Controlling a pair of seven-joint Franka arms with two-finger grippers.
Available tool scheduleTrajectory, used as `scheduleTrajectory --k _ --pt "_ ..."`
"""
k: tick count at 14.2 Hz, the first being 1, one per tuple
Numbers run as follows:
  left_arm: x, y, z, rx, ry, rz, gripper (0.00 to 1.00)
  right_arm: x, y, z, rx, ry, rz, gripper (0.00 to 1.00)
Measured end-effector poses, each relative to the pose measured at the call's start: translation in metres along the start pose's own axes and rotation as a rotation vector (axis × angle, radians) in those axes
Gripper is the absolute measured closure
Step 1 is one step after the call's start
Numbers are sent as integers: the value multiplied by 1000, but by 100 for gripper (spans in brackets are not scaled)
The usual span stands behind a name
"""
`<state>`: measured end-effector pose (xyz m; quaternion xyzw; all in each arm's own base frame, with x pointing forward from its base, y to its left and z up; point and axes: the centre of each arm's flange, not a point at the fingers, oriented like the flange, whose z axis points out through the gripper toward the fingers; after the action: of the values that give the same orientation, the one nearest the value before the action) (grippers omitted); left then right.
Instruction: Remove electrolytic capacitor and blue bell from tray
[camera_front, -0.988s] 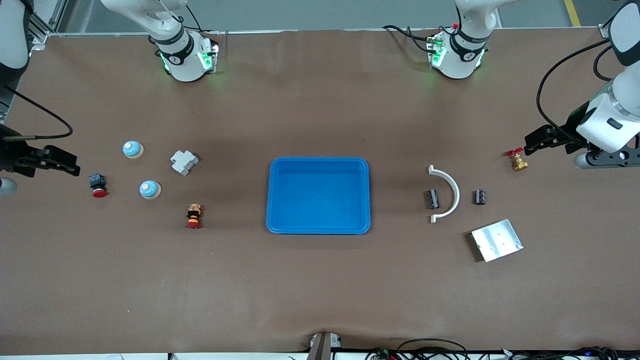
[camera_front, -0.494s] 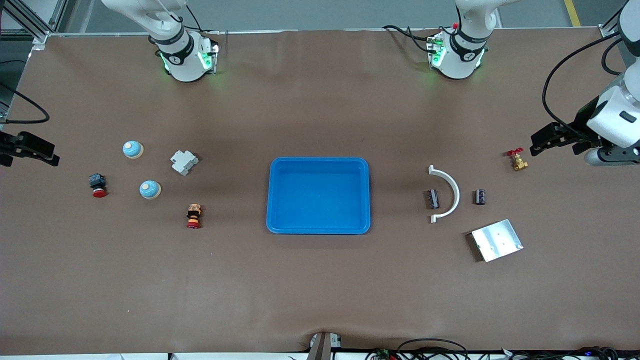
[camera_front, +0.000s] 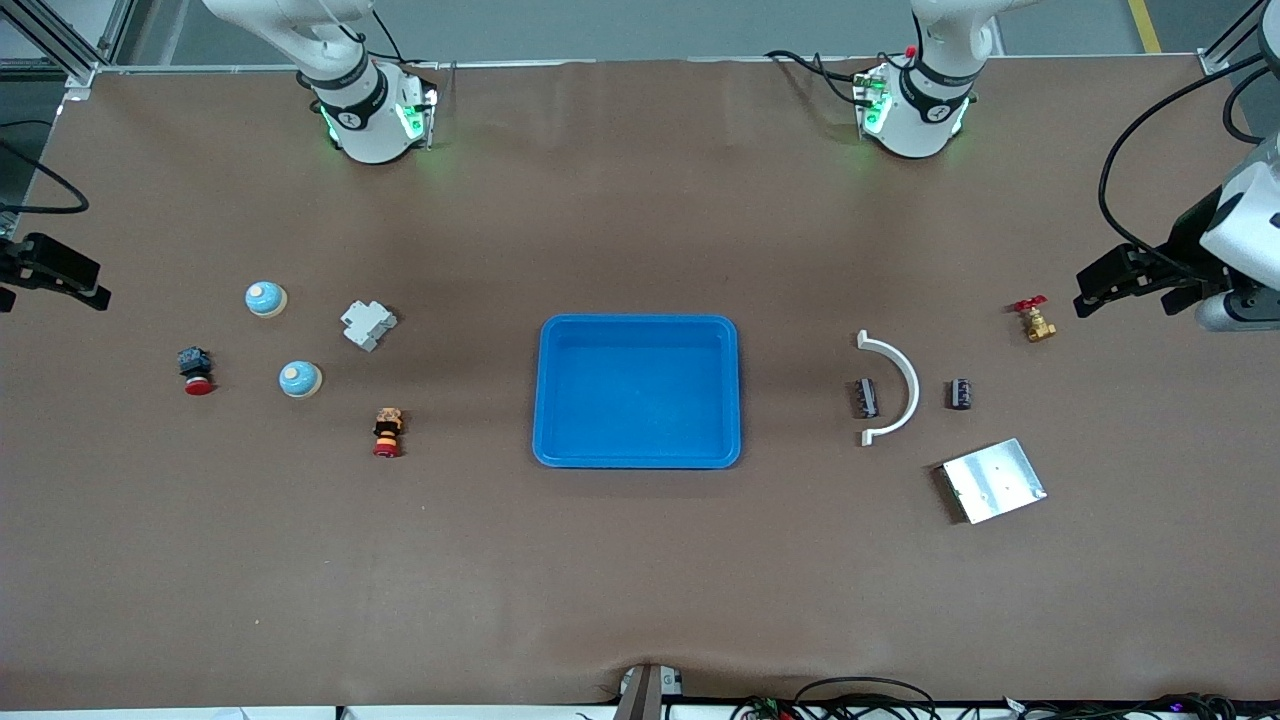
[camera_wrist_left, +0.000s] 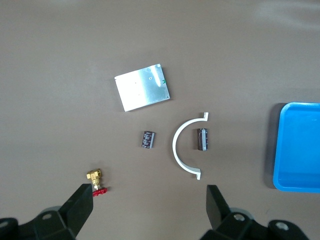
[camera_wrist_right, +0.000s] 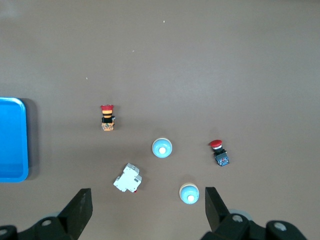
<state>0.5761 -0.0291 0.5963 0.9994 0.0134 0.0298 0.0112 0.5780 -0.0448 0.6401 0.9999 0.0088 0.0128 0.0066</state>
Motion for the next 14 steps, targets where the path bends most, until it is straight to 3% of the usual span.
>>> scheduleTrajectory --k 9,14 --pt "7 -4 10 -8 -15 -4 0 -18 -1 -4 7 -13 -1 0" --pt "7 2 10 -9 -15 6 0 -23 -16 -15 9 6 -30 0"
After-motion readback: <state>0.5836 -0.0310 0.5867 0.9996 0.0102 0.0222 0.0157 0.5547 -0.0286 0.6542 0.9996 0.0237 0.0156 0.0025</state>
